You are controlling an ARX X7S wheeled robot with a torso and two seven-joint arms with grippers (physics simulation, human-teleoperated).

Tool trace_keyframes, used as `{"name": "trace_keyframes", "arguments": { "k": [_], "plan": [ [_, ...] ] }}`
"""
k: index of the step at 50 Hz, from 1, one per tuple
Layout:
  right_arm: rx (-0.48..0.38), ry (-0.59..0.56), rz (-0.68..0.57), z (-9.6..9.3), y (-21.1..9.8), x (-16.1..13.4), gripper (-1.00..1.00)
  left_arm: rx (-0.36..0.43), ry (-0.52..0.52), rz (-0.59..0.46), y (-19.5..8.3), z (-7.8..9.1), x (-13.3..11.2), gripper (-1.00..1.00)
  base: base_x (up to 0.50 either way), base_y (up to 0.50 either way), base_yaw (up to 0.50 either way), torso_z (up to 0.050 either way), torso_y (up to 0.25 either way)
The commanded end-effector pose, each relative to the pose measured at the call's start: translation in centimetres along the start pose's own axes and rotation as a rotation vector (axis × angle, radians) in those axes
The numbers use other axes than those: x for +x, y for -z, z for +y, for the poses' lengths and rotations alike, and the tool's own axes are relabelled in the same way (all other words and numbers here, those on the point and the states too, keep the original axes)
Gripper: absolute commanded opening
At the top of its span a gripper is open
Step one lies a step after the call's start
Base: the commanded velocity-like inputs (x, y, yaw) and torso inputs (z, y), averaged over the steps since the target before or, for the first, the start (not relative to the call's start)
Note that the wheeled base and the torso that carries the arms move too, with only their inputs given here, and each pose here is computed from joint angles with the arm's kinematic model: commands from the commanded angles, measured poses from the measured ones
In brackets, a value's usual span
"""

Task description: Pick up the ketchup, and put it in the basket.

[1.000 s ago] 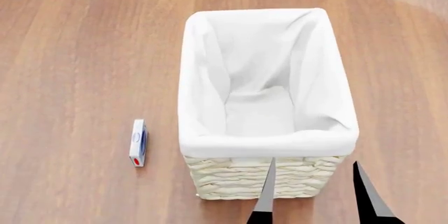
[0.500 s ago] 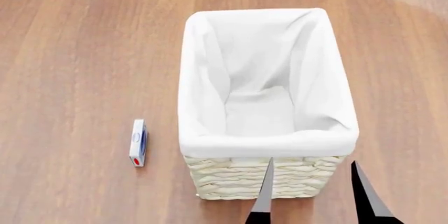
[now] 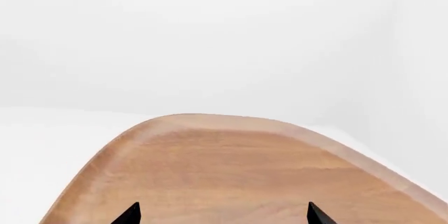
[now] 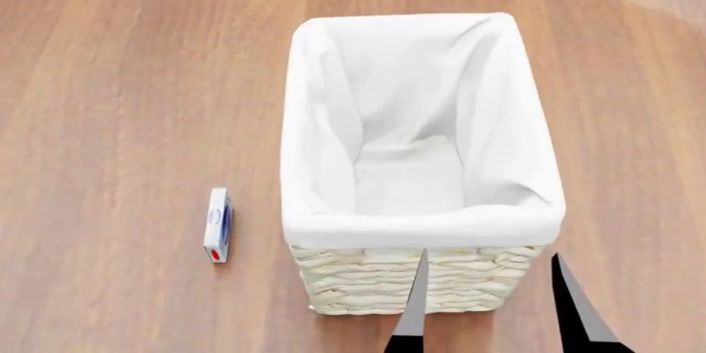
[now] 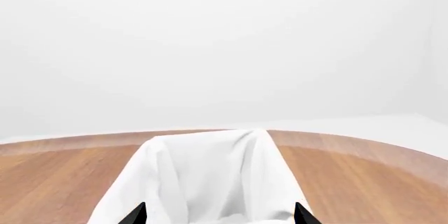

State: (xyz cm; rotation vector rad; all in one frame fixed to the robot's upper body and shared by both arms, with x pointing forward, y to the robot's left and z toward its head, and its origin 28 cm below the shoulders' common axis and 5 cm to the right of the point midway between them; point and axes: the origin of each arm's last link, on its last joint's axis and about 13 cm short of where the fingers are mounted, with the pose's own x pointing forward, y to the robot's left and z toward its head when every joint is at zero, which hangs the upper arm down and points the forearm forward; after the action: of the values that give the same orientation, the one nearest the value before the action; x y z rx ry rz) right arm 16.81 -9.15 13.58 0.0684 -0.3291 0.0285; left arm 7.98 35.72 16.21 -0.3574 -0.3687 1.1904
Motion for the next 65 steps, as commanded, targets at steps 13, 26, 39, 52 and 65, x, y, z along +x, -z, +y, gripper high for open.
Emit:
{"name": "trace_keyframes", "arguments": {
  "k": [13, 26, 39, 52, 65],
  "plan": [
    [-0.004, -0.003, -0.012, -0.1, -0.2, 0.2, 1.00, -0.025, -0.189, 0.156, 1.4, 1.3, 0.7, 1.00, 0.00, 0.00, 0.00, 0.000, 0.000],
    [-0.003, -0.003, -0.014, -0.1, -0.3, 0.1, 1.00, -0.038, -0.211, 0.226, 1.9, 1.0, 0.7, 1.00, 0.00, 0.00, 0.00, 0.000, 0.000],
    [-0.002, -0.002, -0.013, -0.1, -0.4, 0.2, 1.00, -0.014, -0.219, 0.289, 2.9, 0.5, 0.9, 1.00, 0.00, 0.00, 0.00, 0.000, 0.000],
    [0.002, -0.006, -0.007, -0.1, -0.1, 0.2, 1.00, 0.036, -0.174, 0.304, 4.1, 0.2, 1.2, 1.00, 0.00, 0.00, 0.00, 0.000, 0.000],
    [0.002, -0.010, -0.004, 0.0, -0.1, 0.2, 1.00, 0.081, -0.193, 0.318, 5.7, 0.7, 2.1, 1.00, 0.00, 0.00, 0.00, 0.000, 0.000]
  ]
}}
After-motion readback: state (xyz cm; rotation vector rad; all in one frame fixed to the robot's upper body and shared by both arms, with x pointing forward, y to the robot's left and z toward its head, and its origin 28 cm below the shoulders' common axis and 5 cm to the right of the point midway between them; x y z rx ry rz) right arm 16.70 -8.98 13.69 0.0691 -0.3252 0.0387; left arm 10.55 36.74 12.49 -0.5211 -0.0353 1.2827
